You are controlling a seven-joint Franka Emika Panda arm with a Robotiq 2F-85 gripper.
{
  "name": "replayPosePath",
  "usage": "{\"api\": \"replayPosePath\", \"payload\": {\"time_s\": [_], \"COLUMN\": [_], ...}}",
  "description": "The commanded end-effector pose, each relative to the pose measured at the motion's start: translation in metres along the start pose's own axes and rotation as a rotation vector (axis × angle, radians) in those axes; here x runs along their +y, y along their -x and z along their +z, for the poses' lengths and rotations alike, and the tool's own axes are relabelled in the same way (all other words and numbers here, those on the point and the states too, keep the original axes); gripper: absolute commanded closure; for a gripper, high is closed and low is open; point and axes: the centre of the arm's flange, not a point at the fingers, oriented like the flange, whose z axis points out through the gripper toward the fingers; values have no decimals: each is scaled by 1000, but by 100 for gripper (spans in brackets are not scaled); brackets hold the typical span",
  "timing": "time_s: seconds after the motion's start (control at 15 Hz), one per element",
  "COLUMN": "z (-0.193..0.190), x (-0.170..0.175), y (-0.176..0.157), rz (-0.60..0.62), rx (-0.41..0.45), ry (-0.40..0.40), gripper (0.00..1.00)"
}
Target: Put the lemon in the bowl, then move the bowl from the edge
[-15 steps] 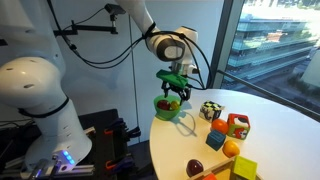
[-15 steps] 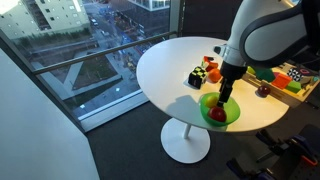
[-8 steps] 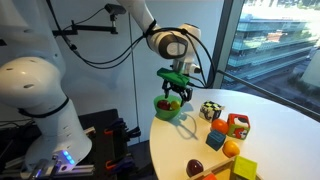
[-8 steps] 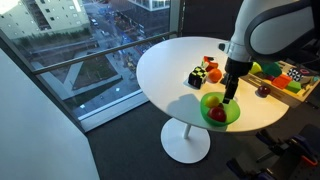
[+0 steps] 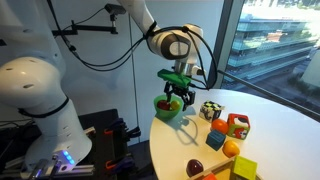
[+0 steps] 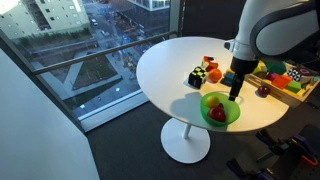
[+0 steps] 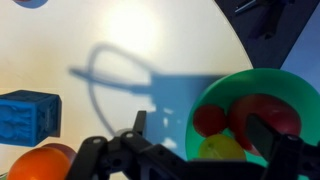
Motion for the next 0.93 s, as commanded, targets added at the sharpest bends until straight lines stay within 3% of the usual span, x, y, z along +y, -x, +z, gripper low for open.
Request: {"api": "replayPosePath", "payload": {"time_s": [0.0,0.87], "z": [3,32], "x": [4,8], "y": [5,6], "rz": [41,94], "rx": [2,13], "ry": [30,33], "gripper": [0,0]}}
